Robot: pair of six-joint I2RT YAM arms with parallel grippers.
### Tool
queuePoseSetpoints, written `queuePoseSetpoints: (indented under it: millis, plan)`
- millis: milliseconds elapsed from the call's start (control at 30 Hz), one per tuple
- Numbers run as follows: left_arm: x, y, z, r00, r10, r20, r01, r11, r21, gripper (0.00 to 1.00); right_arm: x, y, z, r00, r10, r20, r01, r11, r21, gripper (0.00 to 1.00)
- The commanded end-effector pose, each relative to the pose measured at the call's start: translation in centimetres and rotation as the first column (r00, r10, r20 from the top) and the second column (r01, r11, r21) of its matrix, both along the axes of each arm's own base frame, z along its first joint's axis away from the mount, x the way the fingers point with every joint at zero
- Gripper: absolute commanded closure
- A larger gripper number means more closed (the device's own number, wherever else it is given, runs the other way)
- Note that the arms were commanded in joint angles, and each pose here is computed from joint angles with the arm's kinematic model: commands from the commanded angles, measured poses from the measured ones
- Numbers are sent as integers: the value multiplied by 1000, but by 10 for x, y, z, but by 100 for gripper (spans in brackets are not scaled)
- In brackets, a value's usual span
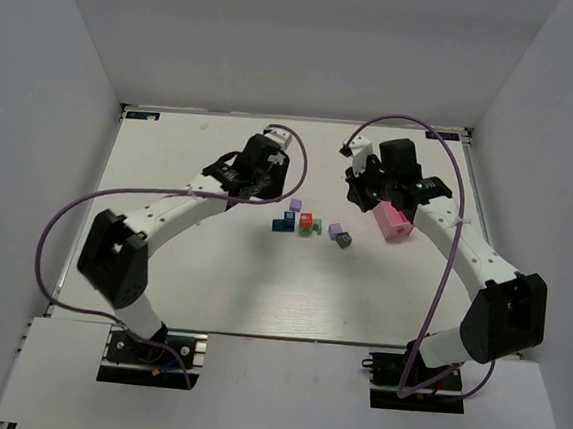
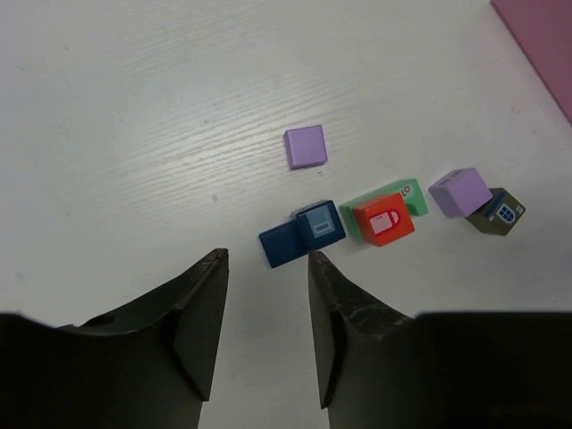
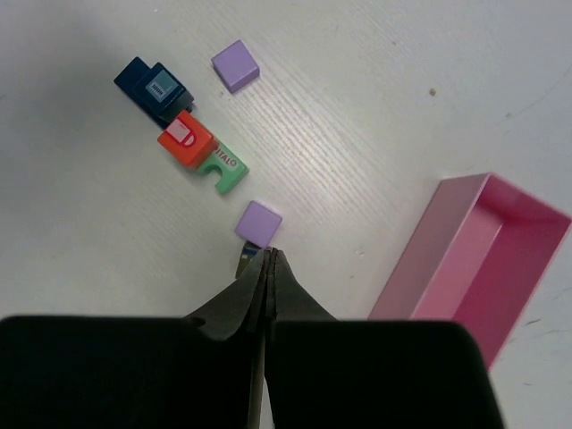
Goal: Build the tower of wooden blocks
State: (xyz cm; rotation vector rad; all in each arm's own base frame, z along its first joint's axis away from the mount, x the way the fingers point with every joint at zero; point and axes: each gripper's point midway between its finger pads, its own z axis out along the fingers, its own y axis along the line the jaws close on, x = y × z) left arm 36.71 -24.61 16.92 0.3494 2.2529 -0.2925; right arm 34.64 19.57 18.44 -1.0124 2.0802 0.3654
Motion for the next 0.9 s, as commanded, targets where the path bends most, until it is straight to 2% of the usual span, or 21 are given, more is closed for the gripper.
queuePoseSetpoints:
  millis: [0,33,233,400,467,567,867]
  plan:
    - [13,-19,5,997,62,-46,-63,998,-28,50,-7,1,18,999,-37,-6,37,991,130,100]
    - [15,-22,-18,992,83,-96,-81,997,18,50,-7,-1,24,999,-41,7,39,988,146,100]
    - [39,-57,-32,992,67,-103,-65,998,27,50,-16,-8,45,998,-39,53,28,978,205,100]
    - [56,-74,-49,991,45,-125,-39,998,52,44,-19,-12,47,997,-38,62,24,975,220,100]
    - [58,-75,-61,989,41,-142,-31,997,75,40,-21,-13,46,998,-32,59,18,975,221,100]
    - [61,-78,-72,987,43,-157,-30,996,89,38,-22,-12,46,998,-22,55,9,973,229,100]
    - [76,-75,-93,982,54,-180,-32,992,119,40,-25,-11,44,999,-3,49,-9,971,237,100]
